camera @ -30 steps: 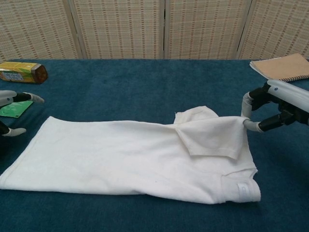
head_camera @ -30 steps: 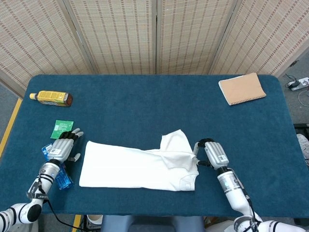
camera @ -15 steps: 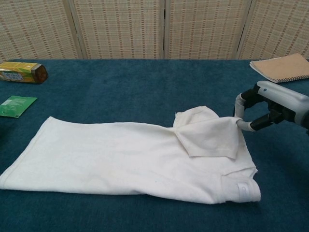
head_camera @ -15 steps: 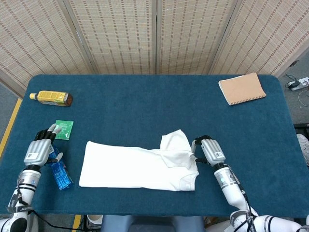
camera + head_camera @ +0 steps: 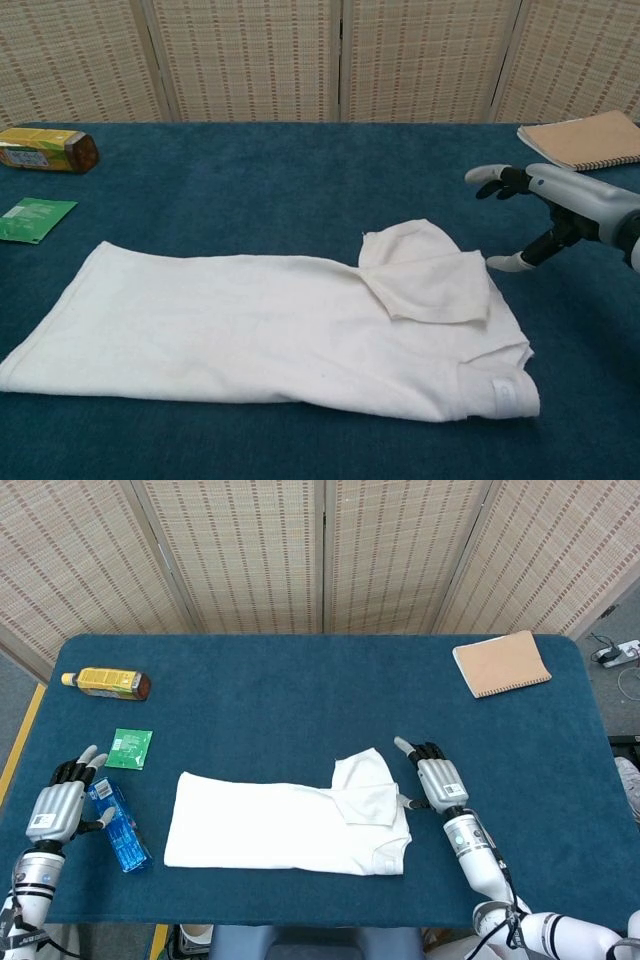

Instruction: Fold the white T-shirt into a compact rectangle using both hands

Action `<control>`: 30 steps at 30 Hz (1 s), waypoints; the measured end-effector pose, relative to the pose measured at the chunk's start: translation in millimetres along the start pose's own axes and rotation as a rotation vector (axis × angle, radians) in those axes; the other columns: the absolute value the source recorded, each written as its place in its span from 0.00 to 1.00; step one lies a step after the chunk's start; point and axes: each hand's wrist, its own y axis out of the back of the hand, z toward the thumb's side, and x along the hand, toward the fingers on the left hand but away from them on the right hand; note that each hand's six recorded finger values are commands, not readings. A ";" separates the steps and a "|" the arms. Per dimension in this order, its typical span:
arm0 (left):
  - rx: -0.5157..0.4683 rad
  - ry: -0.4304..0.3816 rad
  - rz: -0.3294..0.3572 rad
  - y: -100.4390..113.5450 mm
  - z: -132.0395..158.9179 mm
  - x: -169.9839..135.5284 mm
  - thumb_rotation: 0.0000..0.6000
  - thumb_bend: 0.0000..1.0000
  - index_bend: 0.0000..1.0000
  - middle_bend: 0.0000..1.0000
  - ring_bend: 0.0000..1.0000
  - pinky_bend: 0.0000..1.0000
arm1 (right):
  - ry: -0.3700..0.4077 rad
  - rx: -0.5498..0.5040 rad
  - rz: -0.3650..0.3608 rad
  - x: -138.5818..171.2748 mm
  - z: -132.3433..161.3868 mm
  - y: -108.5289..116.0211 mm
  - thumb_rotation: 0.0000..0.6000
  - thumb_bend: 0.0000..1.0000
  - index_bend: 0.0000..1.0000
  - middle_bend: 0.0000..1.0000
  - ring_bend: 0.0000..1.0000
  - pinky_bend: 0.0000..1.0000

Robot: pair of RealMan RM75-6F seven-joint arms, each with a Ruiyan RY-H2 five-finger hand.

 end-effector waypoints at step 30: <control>-0.047 0.015 -0.005 1.9 -6.2 -19.8 1.00 0.32 0.00 0.00 0.00 0.00 | 0.348 0.342 0.003 42.4 4.1 -13.5 1.00 0.09 0.52 0.31 0.13 0.00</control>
